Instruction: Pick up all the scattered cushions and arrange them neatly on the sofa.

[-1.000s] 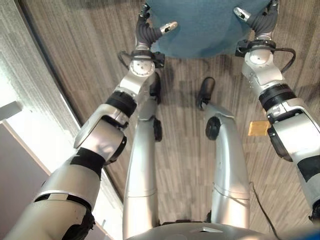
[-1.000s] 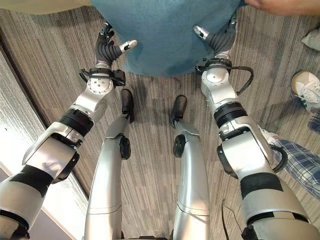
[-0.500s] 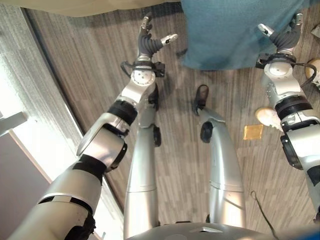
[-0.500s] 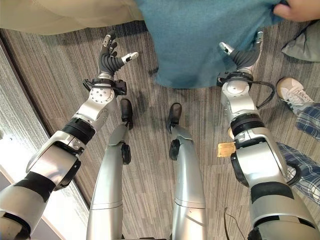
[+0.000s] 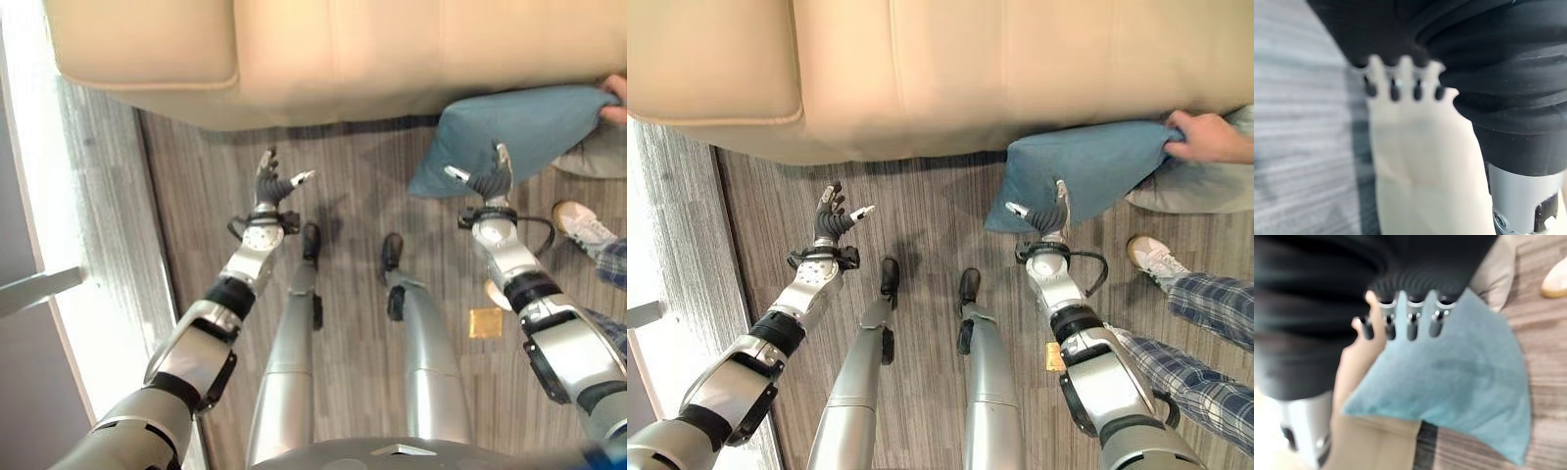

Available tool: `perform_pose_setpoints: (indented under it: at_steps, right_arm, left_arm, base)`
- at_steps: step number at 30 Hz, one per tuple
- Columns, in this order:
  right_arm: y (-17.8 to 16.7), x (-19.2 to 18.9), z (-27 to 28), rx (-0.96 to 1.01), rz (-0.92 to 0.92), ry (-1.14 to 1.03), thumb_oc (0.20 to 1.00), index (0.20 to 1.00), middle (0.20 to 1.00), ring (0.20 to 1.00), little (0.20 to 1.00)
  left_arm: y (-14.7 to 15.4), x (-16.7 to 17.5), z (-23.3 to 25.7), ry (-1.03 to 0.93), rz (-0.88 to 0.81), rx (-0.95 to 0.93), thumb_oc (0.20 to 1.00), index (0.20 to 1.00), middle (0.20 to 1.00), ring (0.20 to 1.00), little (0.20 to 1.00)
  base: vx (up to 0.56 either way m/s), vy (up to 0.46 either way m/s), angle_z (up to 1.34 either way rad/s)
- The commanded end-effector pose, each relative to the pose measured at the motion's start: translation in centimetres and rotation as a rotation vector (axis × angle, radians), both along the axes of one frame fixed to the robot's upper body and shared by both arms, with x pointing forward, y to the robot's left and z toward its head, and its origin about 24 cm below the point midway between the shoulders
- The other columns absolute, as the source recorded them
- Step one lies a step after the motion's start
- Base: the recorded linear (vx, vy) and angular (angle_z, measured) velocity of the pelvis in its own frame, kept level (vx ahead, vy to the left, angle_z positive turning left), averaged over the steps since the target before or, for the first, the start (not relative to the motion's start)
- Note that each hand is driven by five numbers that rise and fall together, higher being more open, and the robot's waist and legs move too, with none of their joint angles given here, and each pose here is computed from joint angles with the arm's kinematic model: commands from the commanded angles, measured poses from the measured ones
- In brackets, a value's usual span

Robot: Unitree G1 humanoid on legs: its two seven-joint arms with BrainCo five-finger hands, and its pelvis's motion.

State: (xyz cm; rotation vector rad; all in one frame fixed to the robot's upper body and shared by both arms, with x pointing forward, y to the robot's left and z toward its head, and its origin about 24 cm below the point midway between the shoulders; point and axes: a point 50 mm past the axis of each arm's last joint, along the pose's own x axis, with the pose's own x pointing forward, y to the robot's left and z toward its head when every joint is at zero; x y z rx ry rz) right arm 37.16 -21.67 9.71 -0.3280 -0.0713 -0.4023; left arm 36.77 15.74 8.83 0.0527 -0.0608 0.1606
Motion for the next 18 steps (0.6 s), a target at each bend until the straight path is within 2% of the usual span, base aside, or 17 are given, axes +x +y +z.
perform_pose_setpoints:
  at_steps: [1,10,18]
  right_arm:
    - [1.1,0.9,2.6,-0.015,0.051,-0.092,1.000,1.000,1.000,1.000,1.000]
    - [1.3,0.4,1.1,-0.010,0.060,-0.049,1.000,1.000,1.000,1.000,1.000]
    - [1.5,-0.7,-2.2,-0.003,0.076,0.061,1.000,1.000,1.000,1.000,1.000]
  left_arm:
    - [-0.9,0.8,1.7,-0.062,-0.028,0.024,1.000,1.000,1.000,1.000,1.000]
    - [-1.3,0.4,0.8,-0.040,-0.052,0.047,1.000,1.000,1.000,1.000,1.000]
    - [-1.2,-0.7,-2.0,0.047,-0.059,0.024,1.000,1.000,1.000,1.000,1.000]
  base:
    - [-0.02,-0.013,0.03]
    - [0.00,0.000,0.04]
    - [0.01,-0.015,0.01]
